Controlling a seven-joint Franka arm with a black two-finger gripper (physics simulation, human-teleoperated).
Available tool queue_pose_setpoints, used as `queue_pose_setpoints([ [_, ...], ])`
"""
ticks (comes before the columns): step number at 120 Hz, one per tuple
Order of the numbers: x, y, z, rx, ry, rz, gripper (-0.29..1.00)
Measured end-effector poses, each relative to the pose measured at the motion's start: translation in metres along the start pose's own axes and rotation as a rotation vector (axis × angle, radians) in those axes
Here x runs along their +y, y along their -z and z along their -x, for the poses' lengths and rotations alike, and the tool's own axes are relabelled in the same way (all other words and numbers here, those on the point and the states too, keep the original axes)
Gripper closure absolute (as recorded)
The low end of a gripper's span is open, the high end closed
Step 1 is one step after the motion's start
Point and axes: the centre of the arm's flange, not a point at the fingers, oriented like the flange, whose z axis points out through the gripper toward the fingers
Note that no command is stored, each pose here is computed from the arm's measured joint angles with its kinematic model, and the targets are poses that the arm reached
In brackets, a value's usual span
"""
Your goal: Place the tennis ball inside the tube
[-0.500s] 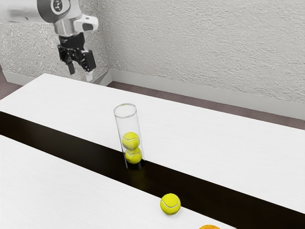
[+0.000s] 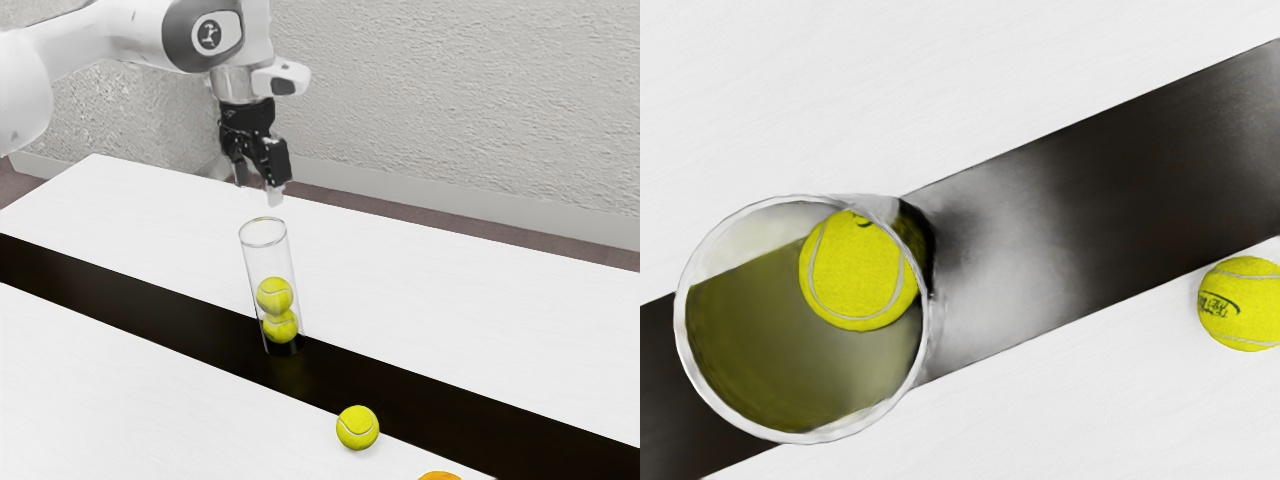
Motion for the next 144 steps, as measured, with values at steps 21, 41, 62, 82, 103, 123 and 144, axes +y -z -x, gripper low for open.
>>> queue_pose_setpoints([
  [21,0.068,-0.047,-0.039,-0.009,-0.094,0.011,0.00],
  [41,0.104,-0.135,-0.050,-0.085,-0.105,0.081,0.00],
  [62,0.138,-0.201,-0.041,-0.073,-0.118,0.100,0.00],
  [82,0.183,-0.245,-0.021,0.004,-0.184,0.052,0.00],
  [103,0.194,-0.280,-0.011,0.082,-0.191,0.033,0.00],
  [123,0.197,-0.311,-0.009,0.110,-0.174,0.045,0.00],
  [144,0.197,-0.324,-0.013,0.130,-0.163,0.046,0.00],
])
